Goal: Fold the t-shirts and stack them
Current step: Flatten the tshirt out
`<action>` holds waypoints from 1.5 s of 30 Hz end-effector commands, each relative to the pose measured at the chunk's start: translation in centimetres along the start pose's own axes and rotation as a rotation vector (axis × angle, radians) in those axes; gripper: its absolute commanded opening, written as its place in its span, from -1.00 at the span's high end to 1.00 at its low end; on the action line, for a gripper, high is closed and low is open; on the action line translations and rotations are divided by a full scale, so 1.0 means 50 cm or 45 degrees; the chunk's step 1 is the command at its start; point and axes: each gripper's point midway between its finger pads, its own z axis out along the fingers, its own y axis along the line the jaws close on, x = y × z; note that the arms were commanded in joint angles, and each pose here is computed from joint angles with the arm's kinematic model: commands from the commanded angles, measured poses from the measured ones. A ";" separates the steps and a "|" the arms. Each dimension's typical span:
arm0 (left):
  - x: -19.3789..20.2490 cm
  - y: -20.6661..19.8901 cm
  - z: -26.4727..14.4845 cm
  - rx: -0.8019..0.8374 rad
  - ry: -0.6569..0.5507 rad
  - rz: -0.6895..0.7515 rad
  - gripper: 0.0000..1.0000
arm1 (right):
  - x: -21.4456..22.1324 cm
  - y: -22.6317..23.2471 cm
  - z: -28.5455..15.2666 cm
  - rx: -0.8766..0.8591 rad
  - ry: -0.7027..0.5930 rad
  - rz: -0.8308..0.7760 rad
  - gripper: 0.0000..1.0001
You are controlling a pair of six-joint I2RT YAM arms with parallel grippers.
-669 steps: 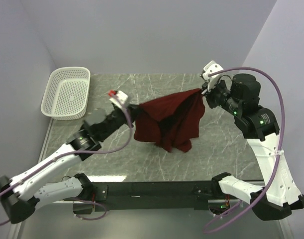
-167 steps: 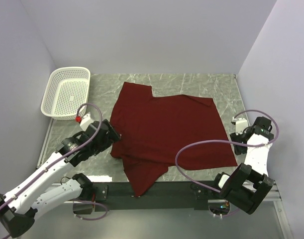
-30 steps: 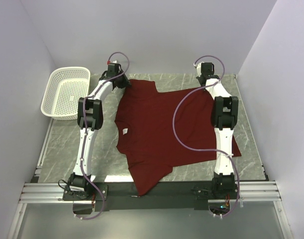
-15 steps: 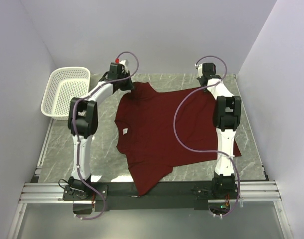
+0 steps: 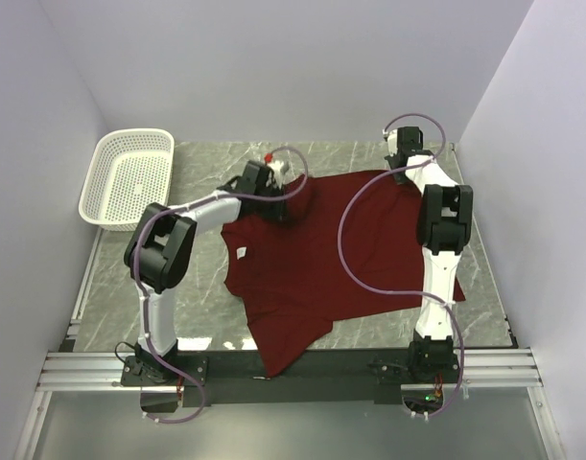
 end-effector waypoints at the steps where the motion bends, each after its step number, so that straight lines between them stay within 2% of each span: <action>1: 0.016 -0.004 -0.024 -0.037 -0.002 0.058 0.21 | -0.045 -0.040 -0.059 0.027 -0.091 0.038 1.00; 3: 0.020 -0.001 -0.035 -0.064 -0.024 0.068 -0.04 | -0.040 -0.039 -0.059 0.022 -0.082 0.036 1.00; 4: -0.009 -0.010 -0.053 -0.059 -0.088 0.079 -0.23 | -0.040 -0.039 -0.060 0.016 -0.085 0.037 1.00; 7: -0.049 -0.011 -0.086 -0.090 -0.166 0.122 -0.36 | -0.038 -0.037 -0.062 0.011 -0.083 0.036 1.00; 9: -0.070 -0.021 -0.093 -0.070 -0.179 0.199 -0.36 | -0.036 -0.034 -0.063 0.002 -0.080 0.035 1.00; 12: -0.060 -0.033 -0.082 -0.009 -0.108 0.303 -0.30 | -0.035 -0.032 -0.062 -0.004 -0.077 0.036 1.00; 16: -0.019 -0.045 -0.054 0.026 0.009 0.402 -0.21 | -0.029 -0.026 -0.058 -0.015 -0.065 0.031 1.00; 23: 0.038 -0.050 -0.022 -0.048 0.149 0.589 -0.14 | -0.031 -0.028 -0.051 -0.017 -0.057 0.022 1.00; 32: 0.073 -0.054 0.008 -0.135 0.218 0.660 -0.03 | -0.036 -0.031 -0.053 -0.014 -0.060 0.028 1.00; 45: 0.099 -0.056 0.036 -0.162 0.273 0.690 -0.02 | -0.036 -0.033 -0.054 -0.012 -0.059 0.030 1.00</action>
